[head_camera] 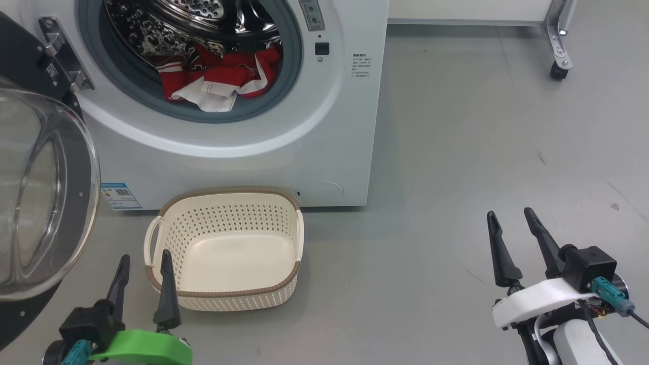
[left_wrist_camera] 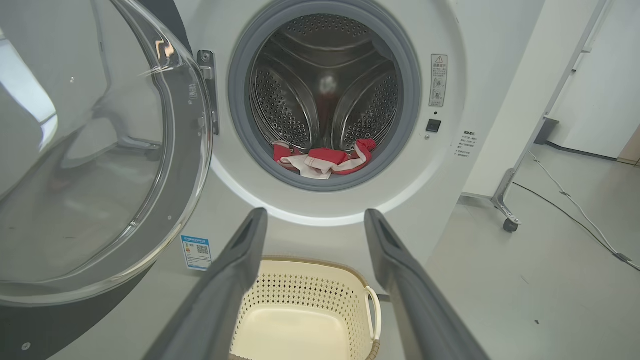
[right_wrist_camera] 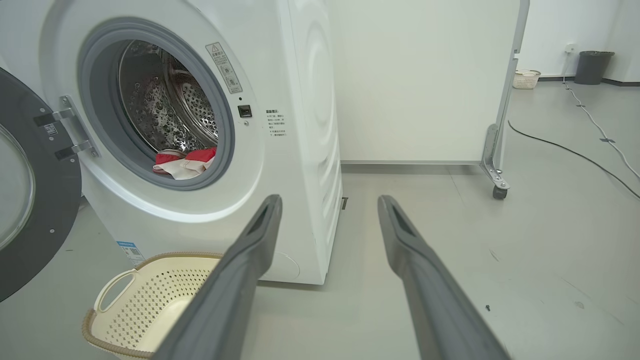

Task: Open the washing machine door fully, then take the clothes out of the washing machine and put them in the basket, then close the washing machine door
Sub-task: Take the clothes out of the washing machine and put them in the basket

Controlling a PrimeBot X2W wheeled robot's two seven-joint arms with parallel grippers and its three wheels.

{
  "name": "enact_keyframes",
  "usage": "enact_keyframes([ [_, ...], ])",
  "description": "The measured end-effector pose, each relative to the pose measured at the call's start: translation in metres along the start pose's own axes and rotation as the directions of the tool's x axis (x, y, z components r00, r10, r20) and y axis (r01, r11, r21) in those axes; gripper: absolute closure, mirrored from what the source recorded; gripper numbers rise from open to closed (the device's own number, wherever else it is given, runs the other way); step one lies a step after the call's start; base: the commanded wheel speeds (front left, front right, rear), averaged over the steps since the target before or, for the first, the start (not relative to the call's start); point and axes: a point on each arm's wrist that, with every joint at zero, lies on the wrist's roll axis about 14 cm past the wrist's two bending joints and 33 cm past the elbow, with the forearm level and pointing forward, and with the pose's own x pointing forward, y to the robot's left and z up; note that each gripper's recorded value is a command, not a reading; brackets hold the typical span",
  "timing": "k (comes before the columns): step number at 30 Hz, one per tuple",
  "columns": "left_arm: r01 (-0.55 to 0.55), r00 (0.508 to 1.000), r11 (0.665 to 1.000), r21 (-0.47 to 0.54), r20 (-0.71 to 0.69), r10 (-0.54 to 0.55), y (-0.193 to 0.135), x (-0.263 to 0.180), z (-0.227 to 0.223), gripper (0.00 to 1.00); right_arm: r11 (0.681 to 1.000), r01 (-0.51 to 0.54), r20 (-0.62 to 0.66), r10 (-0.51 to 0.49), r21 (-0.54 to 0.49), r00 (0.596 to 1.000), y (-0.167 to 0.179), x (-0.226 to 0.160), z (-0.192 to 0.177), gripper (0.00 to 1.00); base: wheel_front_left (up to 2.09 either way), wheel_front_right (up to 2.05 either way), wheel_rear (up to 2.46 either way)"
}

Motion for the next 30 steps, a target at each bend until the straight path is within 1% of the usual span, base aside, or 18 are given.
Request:
enact_keyframes([
  [17, 0.005, 1.0, 1.0, 0.018, 0.01, -0.006, -0.0014, -0.0013, 0.0032, 0.0, 1.0, -0.003, -0.001, 0.003, 0.001, 1.0, 0.0022, -0.0007, -0.0005, 0.0, 1.22, -1.22, 0.0],
  [30, 0.019, 1.0, 1.0, 0.024, 0.015, -0.019, -0.0055, -0.0027, 0.0049, 0.0, 1.0, -0.008, 0.0, 0.008, 0.005, 1.0, 0.0055, -0.0019, -0.0004, 0.0, 0.73, -0.73, 0.0],
])
